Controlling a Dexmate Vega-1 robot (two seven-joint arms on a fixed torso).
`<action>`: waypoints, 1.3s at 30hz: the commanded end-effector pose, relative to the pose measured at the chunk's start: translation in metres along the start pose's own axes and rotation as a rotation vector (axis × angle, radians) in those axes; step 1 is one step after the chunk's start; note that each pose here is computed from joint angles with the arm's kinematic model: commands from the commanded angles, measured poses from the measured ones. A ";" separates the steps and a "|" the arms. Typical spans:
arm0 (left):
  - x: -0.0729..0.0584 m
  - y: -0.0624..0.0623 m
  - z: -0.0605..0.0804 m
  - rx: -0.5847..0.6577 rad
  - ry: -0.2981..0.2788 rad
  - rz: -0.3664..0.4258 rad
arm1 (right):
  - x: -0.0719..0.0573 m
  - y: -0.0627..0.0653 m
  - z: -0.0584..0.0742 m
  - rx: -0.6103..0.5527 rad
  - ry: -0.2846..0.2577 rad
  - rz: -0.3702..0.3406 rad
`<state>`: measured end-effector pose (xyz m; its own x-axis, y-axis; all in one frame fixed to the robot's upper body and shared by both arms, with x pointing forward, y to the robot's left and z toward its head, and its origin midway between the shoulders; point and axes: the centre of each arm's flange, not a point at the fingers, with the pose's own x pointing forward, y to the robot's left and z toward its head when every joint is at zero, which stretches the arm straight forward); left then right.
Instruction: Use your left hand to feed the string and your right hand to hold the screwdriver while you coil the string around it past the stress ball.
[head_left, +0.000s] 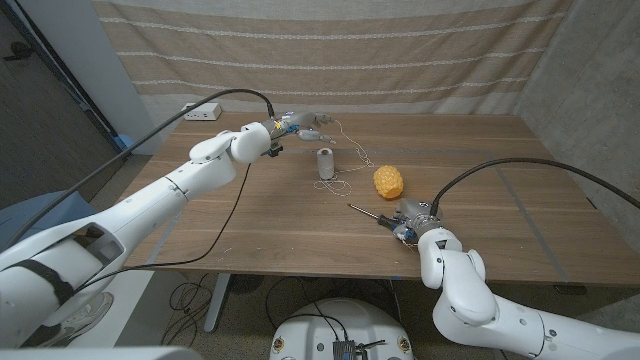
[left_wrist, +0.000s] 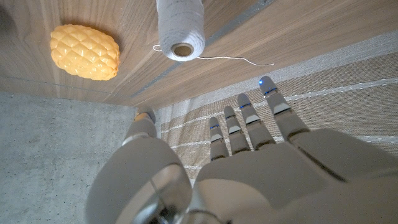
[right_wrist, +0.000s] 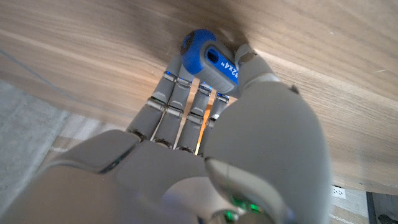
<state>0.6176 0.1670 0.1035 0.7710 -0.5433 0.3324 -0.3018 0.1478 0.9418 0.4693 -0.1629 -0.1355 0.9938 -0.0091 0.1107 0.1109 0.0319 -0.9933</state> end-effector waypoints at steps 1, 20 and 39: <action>-0.002 0.000 -0.003 -0.007 0.007 0.000 | -0.035 -0.040 -0.010 -0.023 -0.049 -0.719; -0.004 0.007 0.011 0.039 -0.009 0.031 | -0.064 -0.055 -0.033 0.073 0.032 -1.203; 0.003 0.003 0.031 0.162 0.012 -0.003 | -0.073 -0.061 -0.046 0.119 0.057 -1.313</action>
<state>0.6042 0.1540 0.1067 0.7569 -0.5484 0.3554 -0.3618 0.1012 0.9267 0.4109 -0.2004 -0.0908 0.3422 -0.1064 0.9336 0.9392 0.0678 -0.3365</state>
